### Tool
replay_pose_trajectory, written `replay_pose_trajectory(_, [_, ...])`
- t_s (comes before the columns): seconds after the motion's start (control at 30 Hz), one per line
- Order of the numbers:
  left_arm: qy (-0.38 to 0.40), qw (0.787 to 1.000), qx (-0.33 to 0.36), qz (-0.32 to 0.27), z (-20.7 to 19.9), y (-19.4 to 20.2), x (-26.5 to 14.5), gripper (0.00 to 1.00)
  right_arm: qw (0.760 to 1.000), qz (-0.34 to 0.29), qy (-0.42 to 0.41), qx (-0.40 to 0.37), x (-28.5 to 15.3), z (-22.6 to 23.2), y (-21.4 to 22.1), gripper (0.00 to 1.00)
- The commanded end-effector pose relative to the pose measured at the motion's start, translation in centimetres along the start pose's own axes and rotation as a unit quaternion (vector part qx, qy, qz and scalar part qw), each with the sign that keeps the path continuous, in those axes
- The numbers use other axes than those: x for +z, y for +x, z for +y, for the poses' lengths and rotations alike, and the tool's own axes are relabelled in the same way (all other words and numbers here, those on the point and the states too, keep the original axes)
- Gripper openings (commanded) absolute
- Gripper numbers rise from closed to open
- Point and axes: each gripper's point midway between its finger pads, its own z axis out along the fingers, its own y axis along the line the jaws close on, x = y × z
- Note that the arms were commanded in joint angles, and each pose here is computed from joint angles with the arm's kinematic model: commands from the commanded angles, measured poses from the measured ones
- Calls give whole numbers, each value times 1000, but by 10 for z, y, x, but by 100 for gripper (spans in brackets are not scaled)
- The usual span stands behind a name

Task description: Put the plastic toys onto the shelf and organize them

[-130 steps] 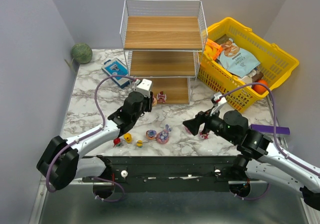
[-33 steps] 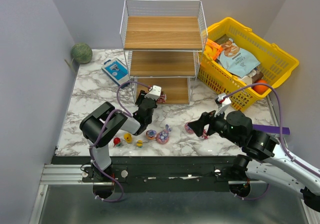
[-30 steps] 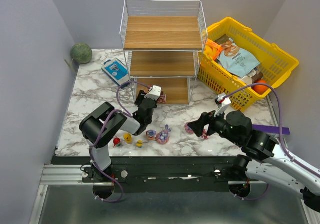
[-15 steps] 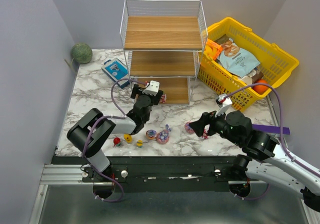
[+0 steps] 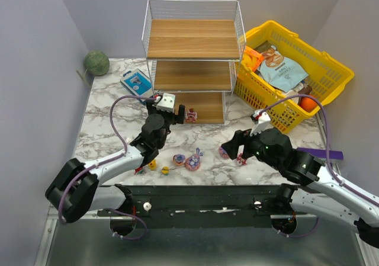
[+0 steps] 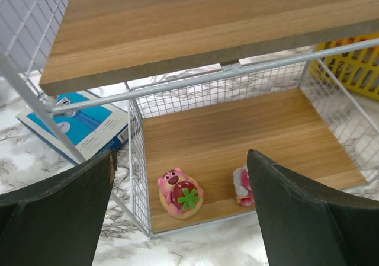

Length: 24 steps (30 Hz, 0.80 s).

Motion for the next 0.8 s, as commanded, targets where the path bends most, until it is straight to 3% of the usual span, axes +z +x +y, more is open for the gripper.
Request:
replay_pose_trajectory(0.0, [36, 998, -40, 43, -6, 8, -22, 99, 1000, 6, 28, 6, 4, -4, -3, 86])
replay_pose_trajectory(0.3, [-20, 991, -119, 66, 28, -23, -58, 99, 999, 23, 43, -1, 17, -2, -5, 86])
replay_pose_trajectory(0.53, [-39, 984, -112, 132, 44, -34, -74, 99, 999, 35, 0, -26, 35, 27, -8, 85])
replay_pose_trajectory(0.77, [-36, 983, -116, 135, 57, -49, -85, 96, 996, 73, -24, -51, 56, 71, 8, 85])
